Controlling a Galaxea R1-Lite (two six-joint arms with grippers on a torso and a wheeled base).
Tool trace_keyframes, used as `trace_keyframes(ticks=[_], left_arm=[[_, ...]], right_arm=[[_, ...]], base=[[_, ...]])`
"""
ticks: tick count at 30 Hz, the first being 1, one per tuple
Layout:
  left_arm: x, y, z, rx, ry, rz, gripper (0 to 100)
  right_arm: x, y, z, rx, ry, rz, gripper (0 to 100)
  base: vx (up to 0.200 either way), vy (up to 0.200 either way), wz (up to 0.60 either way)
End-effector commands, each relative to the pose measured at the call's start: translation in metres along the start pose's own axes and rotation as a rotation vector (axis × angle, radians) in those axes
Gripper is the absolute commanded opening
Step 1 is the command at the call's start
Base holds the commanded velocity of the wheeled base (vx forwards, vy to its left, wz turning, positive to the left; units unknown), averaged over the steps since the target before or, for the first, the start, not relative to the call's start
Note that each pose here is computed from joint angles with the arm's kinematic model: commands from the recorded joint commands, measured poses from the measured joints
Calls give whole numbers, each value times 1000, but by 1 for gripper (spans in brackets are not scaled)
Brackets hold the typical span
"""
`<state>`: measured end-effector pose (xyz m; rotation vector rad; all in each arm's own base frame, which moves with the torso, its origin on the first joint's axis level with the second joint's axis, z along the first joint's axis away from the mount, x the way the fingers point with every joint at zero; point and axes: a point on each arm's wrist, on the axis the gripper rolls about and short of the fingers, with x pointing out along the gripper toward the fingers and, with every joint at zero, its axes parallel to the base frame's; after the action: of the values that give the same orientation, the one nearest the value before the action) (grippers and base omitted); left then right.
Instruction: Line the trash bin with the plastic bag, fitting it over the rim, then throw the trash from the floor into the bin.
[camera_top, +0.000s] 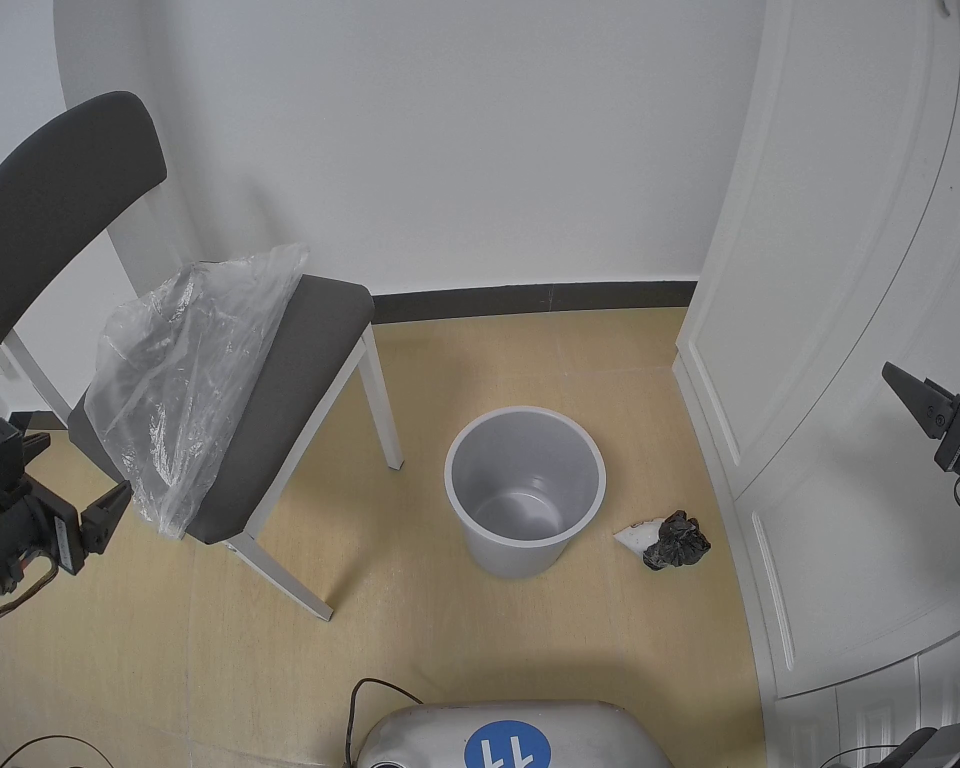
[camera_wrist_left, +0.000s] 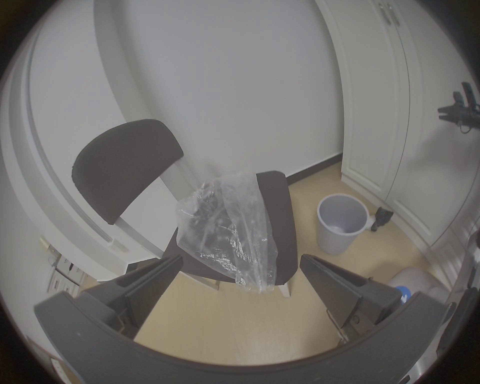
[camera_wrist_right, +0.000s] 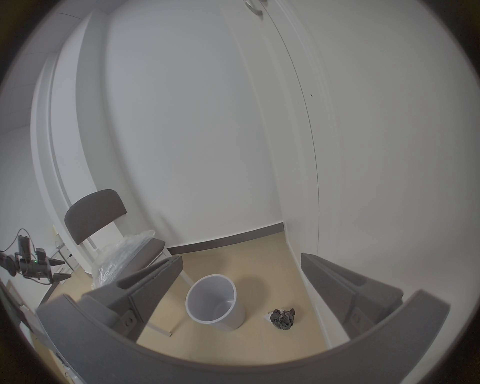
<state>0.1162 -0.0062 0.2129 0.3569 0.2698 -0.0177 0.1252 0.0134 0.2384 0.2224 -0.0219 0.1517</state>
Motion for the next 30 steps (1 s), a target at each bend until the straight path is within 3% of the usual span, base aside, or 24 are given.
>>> trace_keyframes(ticks=[1,10,19,30], left_arm=[[37,-4,3,60,114,-20,100],[87,-22,-3,110,219,35,100],[105,-30,-10,232,292,68,100],[121,-33,-20,257,372,108,100]], right_arm=[[1,0,-3,0,16,0,100],[2,-2,-9,-6,46,0,100],[5,-1,-17,-8,80,13,100],[5,-1,-19,-7,89,13,100]], base=[[0,0,0],[0,0,0],[0,0,0],[0,0,0]])
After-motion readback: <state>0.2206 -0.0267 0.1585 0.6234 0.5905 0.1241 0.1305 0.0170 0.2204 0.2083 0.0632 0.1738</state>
